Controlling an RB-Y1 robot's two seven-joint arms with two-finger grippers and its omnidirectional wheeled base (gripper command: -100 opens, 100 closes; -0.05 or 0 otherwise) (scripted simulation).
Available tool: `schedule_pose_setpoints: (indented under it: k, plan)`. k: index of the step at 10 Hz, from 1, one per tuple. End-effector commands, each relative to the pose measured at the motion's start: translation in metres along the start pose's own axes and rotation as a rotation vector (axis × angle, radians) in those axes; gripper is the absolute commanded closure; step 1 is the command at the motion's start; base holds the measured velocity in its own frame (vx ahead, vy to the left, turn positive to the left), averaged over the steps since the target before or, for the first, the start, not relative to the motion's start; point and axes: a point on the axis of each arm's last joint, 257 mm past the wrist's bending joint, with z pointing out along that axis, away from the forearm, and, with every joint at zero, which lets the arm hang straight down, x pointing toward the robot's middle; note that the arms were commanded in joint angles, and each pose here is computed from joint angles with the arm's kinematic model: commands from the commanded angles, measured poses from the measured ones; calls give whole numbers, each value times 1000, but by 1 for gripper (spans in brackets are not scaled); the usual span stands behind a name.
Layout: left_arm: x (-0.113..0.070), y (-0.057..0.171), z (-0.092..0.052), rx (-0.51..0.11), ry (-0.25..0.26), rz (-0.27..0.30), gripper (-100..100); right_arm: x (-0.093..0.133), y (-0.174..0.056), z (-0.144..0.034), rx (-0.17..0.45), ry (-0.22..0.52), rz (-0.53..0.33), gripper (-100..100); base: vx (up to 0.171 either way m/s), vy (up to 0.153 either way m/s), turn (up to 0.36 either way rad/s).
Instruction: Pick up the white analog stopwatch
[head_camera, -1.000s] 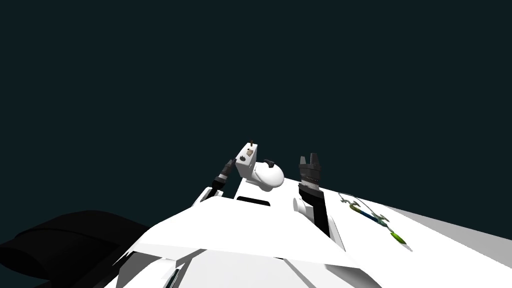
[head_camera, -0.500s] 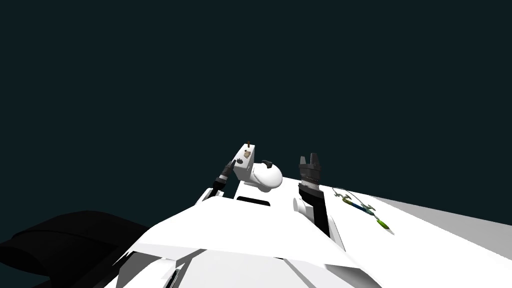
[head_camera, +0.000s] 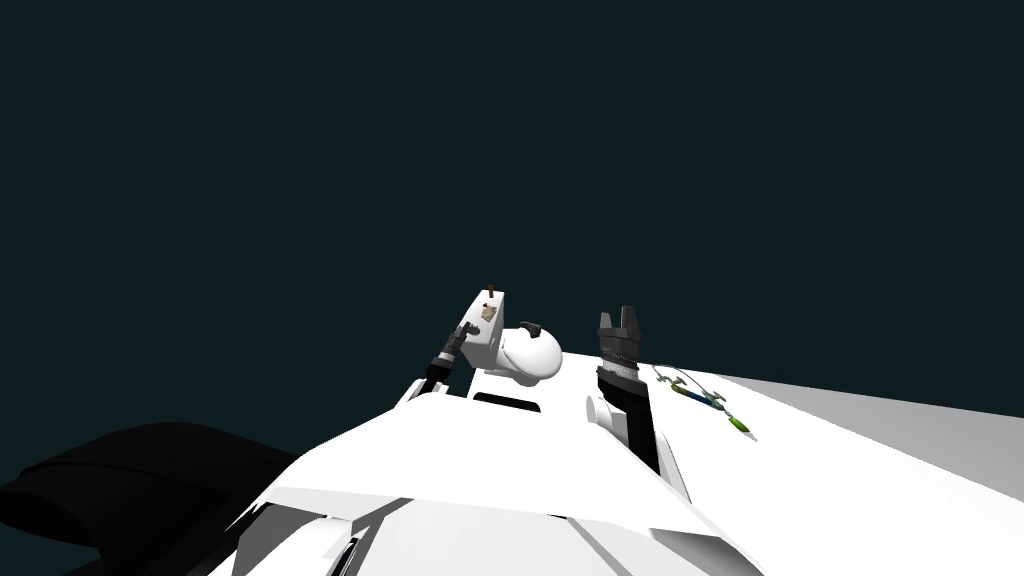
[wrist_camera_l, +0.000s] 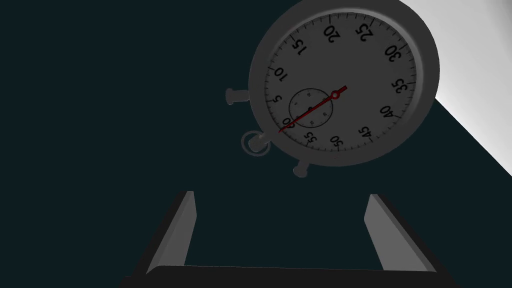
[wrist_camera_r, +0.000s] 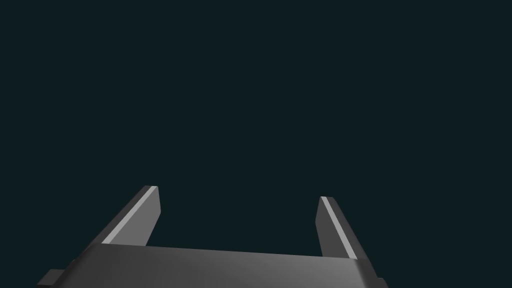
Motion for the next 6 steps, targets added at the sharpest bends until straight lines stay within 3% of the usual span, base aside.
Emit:
schedule_pose_setpoints:
  k: [1,2,4,5,6]
  plan:
    - [0,0,0,0,0,0,0,0,0,0,0,0,0,0,7,3,3]
    - [-6,-3,5,-1,-4,1,-100,0,0,0,0,0,0,0,41,-12,-28]
    - [-7,-2,6,0,-5,1,-100,0,0,0,0,0,0,0,58,-9,-16]
    - [-7,-2,7,-1,-5,1,100,0,0,0,0,0,0,0,6,-1,1]
    - [-7,-2,7,-1,-5,1,100,0,0,0,0,0,0,0,0,0,0]
